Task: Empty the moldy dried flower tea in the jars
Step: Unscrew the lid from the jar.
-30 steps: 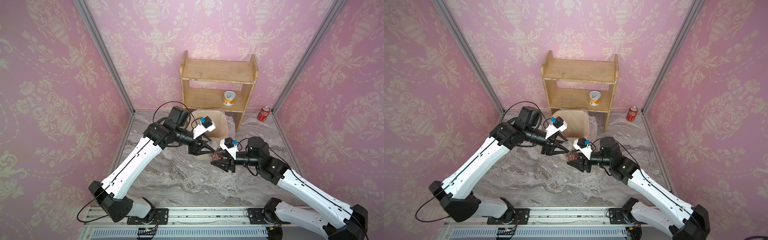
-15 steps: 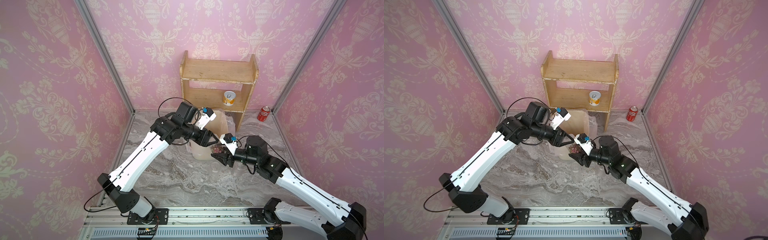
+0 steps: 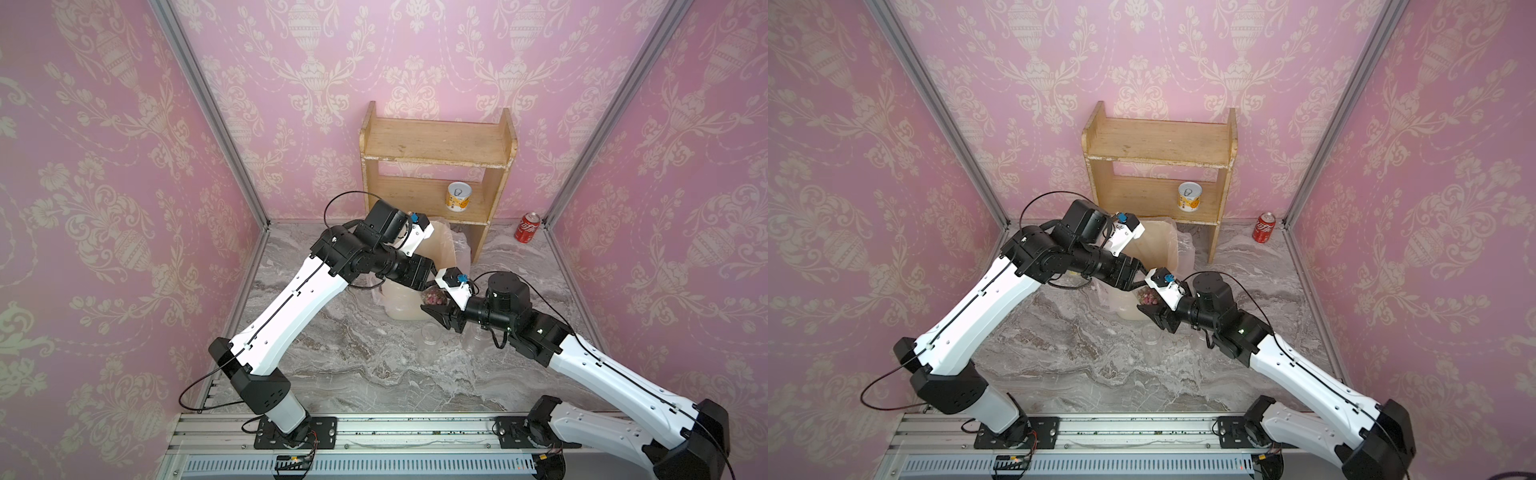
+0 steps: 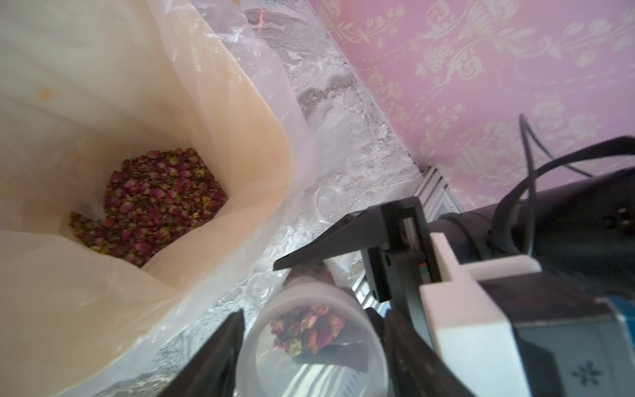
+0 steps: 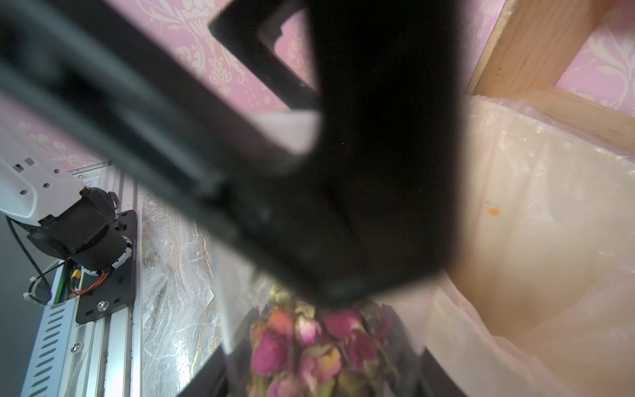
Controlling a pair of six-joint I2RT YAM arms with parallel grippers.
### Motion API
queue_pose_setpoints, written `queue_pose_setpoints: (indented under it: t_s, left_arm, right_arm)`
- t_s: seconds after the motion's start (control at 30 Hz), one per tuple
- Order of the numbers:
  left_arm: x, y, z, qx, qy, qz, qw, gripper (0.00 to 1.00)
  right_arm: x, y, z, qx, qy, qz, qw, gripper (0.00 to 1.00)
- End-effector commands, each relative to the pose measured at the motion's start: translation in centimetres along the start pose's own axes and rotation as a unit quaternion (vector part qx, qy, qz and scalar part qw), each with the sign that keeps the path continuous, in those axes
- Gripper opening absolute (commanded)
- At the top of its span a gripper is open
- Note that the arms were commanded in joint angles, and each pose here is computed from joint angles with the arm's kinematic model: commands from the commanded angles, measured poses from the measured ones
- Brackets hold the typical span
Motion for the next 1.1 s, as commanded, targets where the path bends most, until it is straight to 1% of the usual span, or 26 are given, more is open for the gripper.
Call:
queue_pose_setpoints:
  t_s: [0.0, 0.1, 0.23, 0.33, 0.4, 0.43, 0.5, 0.6, 0.8, 0.97, 1.07]
  left_arm:
    - [-0.8, 1.7, -2.2, 0.061, -0.074, -0.044, 0.994, 0.83]
    - [-0.7, 3.1, -2.1, 0.093, -0.117, -0.069, 0.986, 0.90]
    - [0.6, 5.3, -2.9, 0.136, -0.206, -0.102, 0.964, 0.99]
    - [1.9, 6.6, -4.0, 0.161, -0.272, -0.118, 0.941, 0.99]
    - [2.8, 7.0, -4.6, 0.176, -0.301, -0.122, 0.929, 0.99]
    - [3.1, 7.1, -4.7, 0.179, -0.310, -0.121, 0.926, 0.99]
    - [3.7, 6.9, -4.6, 0.180, -0.324, -0.115, 0.922, 0.99]
    - [4.1, 6.3, -4.2, 0.174, -0.335, -0.112, 0.919, 0.98]
    - [4.4, 5.5, -3.8, 0.176, -0.349, -0.108, 0.914, 0.97]
    - [4.3, 5.2, -3.7, 0.184, -0.351, -0.108, 0.912, 0.90]
    - [4.3, 4.9, -3.6, 0.186, -0.345, -0.104, 0.914, 0.86]
  right_arm:
    - [-0.8, 0.4, 1.2, -0.025, 0.020, -0.019, 0.999, 0.22]
    - [-0.7, 0.6, 1.4, -0.033, 0.016, -0.020, 0.999, 0.22]
    - [-0.5, 0.9, 1.8, -0.049, 0.012, -0.021, 0.999, 0.22]
    - [-0.5, 1.1, 2.5, -0.076, 0.005, -0.020, 0.997, 0.23]
    - [-0.6, 1.3, 3.3, -0.102, 0.001, -0.022, 0.995, 0.23]
    - [-0.7, 1.4, 3.6, -0.113, -0.001, -0.023, 0.993, 0.23]
    - [-0.9, 1.6, 4.2, -0.135, -0.003, -0.025, 0.991, 0.23]
    - [-0.9, 1.8, 4.9, -0.159, -0.006, -0.023, 0.987, 0.22]
    - [-0.8, 1.8, 5.4, -0.180, -0.009, -0.018, 0.983, 0.23]
    - [-0.7, 1.7, 5.4, -0.184, -0.010, -0.015, 0.983, 0.23]
    - [-0.7, 1.7, 5.4, -0.183, -0.011, -0.013, 0.983, 0.23]
Point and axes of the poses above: each gripper's point midway between its finger pads, its own y axis back along the fingers, its own z axis along the line the jaws close on, x = y × z, the point moved 2 cm from there along y, back along the fingers, and after that the axes turned 8 degrees about -y, right-handed, at the moved point
